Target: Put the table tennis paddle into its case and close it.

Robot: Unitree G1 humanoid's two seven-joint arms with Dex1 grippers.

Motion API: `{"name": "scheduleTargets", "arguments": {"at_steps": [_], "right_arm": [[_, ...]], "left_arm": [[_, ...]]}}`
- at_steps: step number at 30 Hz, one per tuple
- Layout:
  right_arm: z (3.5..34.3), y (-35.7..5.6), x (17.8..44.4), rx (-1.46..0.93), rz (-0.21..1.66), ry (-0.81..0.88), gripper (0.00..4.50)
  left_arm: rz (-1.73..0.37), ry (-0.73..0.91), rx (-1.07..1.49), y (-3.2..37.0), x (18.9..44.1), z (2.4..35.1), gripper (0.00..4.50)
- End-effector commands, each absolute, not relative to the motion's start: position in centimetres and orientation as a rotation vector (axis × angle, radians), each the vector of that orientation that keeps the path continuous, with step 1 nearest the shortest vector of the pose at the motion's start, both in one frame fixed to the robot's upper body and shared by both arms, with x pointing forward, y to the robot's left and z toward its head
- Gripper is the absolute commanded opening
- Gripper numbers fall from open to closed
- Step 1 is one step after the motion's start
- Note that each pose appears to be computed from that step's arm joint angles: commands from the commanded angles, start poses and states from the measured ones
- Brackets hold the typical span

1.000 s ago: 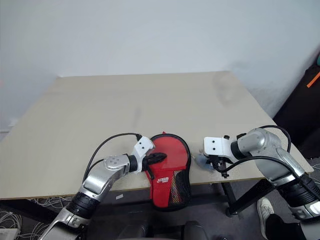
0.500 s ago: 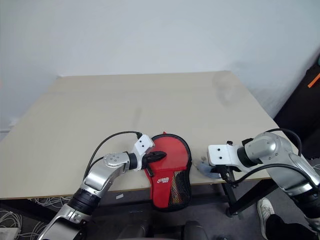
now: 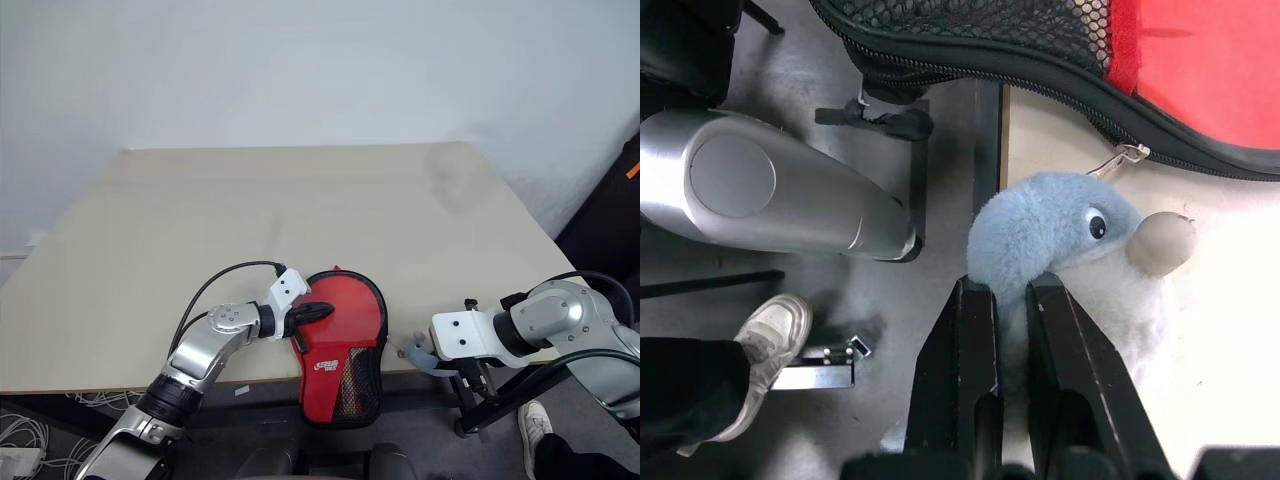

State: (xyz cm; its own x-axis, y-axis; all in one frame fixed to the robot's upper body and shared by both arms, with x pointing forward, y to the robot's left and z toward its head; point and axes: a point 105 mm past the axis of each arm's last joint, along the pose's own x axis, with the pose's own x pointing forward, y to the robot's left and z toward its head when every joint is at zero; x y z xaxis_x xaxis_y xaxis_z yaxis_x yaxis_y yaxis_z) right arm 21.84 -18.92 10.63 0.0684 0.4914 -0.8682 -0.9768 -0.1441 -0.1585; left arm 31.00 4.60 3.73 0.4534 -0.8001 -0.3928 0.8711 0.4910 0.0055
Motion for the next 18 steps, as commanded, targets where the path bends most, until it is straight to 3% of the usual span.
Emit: {"name": "scheduleTargets", "arguments": {"at_steps": [1, 18], "right_arm": [[10.8, -19.1, 20.9, -1.01, 1.503, 0.692, 0.01], [8.2, -19.0, 18.3, -1.026, 1.56, 0.712, 0.01]], "left_arm": [[-0.997, 0.513, 0.245, 6.3, 30.3, 0.3, 0.0], [-1.013, 0.52, 0.253, 6.2, 30.5, 0.3, 0.0]]}}
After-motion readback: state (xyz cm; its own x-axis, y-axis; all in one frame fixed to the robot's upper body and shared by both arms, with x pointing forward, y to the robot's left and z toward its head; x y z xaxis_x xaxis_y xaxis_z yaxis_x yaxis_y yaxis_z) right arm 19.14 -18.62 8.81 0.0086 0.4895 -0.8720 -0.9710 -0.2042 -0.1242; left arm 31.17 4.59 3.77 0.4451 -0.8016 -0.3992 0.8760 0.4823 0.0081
